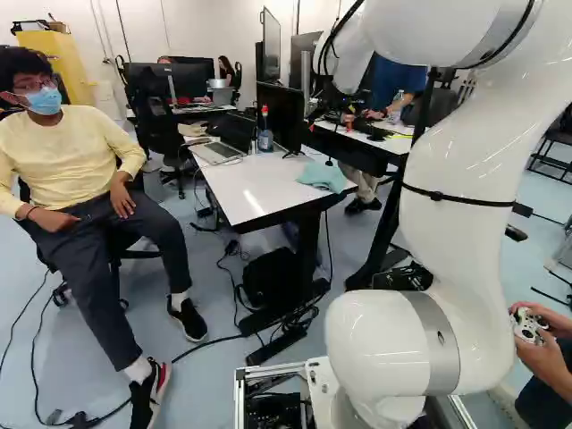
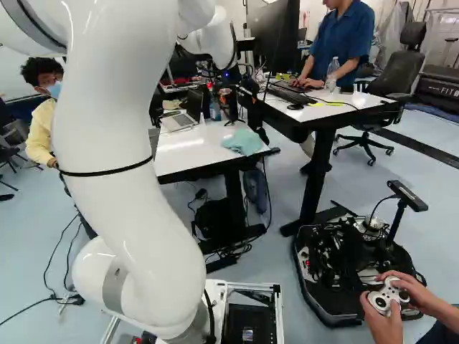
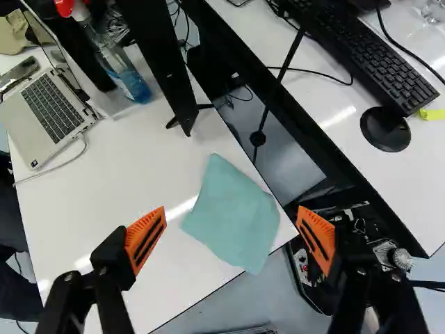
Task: Clean the table with the green towel
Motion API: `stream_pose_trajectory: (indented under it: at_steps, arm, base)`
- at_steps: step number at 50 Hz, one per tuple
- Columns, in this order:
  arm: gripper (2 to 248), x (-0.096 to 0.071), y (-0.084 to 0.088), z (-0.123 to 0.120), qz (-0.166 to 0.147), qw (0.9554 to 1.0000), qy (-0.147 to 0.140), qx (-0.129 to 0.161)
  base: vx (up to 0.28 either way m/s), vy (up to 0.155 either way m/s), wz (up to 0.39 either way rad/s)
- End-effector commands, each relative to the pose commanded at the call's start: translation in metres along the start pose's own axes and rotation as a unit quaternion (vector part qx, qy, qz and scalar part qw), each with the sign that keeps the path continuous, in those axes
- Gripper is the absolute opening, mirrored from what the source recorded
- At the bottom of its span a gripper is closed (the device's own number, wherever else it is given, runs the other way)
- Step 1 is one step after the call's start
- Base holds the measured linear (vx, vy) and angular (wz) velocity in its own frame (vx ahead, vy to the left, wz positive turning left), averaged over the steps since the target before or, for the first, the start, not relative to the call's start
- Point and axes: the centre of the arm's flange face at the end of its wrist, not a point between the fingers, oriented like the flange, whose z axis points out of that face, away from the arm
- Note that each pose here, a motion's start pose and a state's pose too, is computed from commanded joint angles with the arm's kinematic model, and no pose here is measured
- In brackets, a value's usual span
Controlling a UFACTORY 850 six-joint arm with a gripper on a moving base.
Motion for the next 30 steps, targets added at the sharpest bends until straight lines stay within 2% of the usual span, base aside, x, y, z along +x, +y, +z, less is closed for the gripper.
stream_pose_trajectory:
  at_steps: [30]
  arm:
    - [247,-0.029,-0.007,0.007,-0.005,0.9996,0.026,0.004]
  base:
    - [0.0,0.0,0.0]
